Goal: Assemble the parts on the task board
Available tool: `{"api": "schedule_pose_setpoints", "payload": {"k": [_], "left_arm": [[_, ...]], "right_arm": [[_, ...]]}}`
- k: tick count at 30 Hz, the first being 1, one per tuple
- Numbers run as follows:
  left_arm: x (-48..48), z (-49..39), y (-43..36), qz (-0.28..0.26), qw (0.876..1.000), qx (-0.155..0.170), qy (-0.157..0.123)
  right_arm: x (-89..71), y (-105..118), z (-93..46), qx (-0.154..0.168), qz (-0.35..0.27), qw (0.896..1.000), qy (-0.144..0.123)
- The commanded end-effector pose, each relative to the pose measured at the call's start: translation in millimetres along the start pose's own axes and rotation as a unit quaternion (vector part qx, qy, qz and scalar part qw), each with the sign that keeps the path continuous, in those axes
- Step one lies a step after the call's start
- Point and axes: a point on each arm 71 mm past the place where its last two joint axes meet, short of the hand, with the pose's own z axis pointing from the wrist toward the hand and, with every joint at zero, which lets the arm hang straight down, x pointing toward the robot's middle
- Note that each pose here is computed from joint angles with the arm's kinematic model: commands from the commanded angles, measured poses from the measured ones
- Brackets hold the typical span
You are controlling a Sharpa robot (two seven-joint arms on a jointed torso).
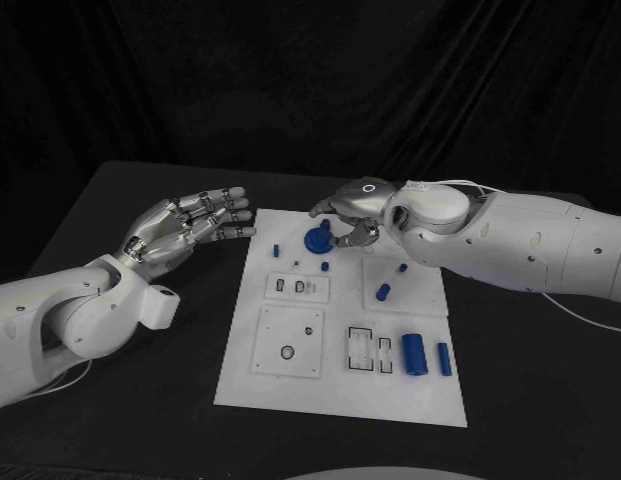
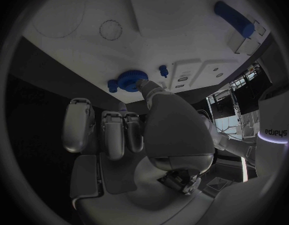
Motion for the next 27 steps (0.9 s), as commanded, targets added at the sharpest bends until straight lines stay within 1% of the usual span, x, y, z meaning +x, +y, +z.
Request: {"api": "schedule_pose_setpoints", "payload": {"k": [1, 5, 7, 11, 15, 16, 19, 23, 24, 25, 26, 27], "left_arm": [[1.5, -0.1, -0.6, -0.005, 1.000, 0.005, 0.006], [0.3, -1.3, -1.0, -0.004, 1.000, 0.004, 0.004], [-0.1, -1.7, -1.1, -0.003, 1.000, 0.004, 0.004], [-0.8, -2.5, -1.3, -0.003, 1.000, 0.003, 0.002], [-0.8, -2.4, -1.1, -0.002, 1.000, 0.003, 0.002], [-0.6, -2.2, -1.0, -0.002, 1.000, 0.002, 0.002], [-0.2, -1.5, -0.7, -0.003, 1.000, 0.002, 0.003], [0.5, -0.3, -0.2, -0.003, 1.000, 0.002, 0.005], [0.8, 0.1, 0.0, -0.004, 1.000, 0.002, 0.005], [0.9, 0.2, 0.0, -0.004, 1.000, 0.002, 0.005], [1.1, 0.5, 0.2, -0.004, 1.000, 0.002, 0.006], [1.2, 0.6, 0.2, -0.004, 1.000, 0.002, 0.006]], "right_arm": [[-1.3, -1.4, -3.5, -0.003, 0.000, 1.000, -0.011], [-4.8, -7.6, -15.1, 0.000, 0.002, 1.000, -0.029], [-9.1, -13.3, -23.9, 0.006, 0.002, 0.999, -0.037], [-17.6, -28.7, -46.5, 0.026, 0.001, 0.999, -0.048], [-22.2, -47.6, -73.5, 0.053, 0.005, 0.997, -0.058], [-22.4, -52.9, -80.2, 0.062, 0.008, 0.996, -0.059], [-20.5, -64.7, -94.3, 0.084, 0.016, 0.995, -0.054], [-14.3, -76.5, -113.0, 0.108, 0.025, 0.993, -0.052], [-11.5, -79.6, -120.0, 0.114, 0.028, 0.992, -0.054], [-10.6, -80.5, -122.2, 0.115, 0.028, 0.991, -0.056], [-7.8, -83.5, -129.6, 0.120, 0.031, 0.990, -0.062], [-6.4, -85.2, -133.6, 0.122, 0.032, 0.990, -0.066]]}}
